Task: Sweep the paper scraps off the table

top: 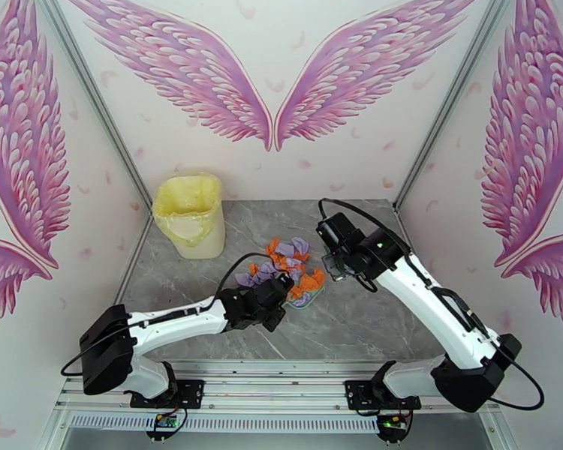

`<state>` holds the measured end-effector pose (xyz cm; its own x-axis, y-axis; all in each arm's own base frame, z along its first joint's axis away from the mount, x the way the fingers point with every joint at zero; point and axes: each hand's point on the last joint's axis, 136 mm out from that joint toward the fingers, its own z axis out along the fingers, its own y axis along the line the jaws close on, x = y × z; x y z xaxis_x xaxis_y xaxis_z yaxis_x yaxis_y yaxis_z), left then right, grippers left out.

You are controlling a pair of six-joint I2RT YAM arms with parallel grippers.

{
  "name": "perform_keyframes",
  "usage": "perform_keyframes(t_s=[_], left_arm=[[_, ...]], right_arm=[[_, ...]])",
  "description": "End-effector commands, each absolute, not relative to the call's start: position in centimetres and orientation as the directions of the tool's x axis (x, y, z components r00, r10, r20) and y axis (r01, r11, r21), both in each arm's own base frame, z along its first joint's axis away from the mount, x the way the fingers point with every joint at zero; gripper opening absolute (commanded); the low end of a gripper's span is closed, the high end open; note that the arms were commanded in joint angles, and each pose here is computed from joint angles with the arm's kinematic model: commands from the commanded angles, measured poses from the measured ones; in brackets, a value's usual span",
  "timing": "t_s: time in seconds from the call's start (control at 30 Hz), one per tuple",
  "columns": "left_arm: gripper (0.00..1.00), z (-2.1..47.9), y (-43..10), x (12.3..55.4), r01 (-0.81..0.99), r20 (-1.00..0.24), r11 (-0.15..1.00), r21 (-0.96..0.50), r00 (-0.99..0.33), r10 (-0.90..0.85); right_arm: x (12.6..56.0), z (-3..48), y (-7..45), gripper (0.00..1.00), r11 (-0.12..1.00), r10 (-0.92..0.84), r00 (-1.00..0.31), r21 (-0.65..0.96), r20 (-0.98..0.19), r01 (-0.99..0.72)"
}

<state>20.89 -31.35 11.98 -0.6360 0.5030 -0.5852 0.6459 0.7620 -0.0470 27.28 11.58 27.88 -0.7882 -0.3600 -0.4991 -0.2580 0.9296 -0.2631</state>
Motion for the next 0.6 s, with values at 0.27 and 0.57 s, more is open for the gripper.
perform_keyframes(t_s=[0.27,0.57], left_arm=[[0.0,17.9,-26.9,21.5,0.565,-0.639,0.824,-0.045,-0.65,0.411],[0.0,23.6,-21.4,23.7,0.466,-0.693,0.884,-0.025,-0.646,0.321]], right_arm=[[27.8,28.9,10.7,0.0,0.956,-0.284,-0.762,-0.228,-0.582,-0.182],[27.1,25.7,11.6,0.0,0.96,-0.279,-0.788,-0.177,-0.548,-0.216]])
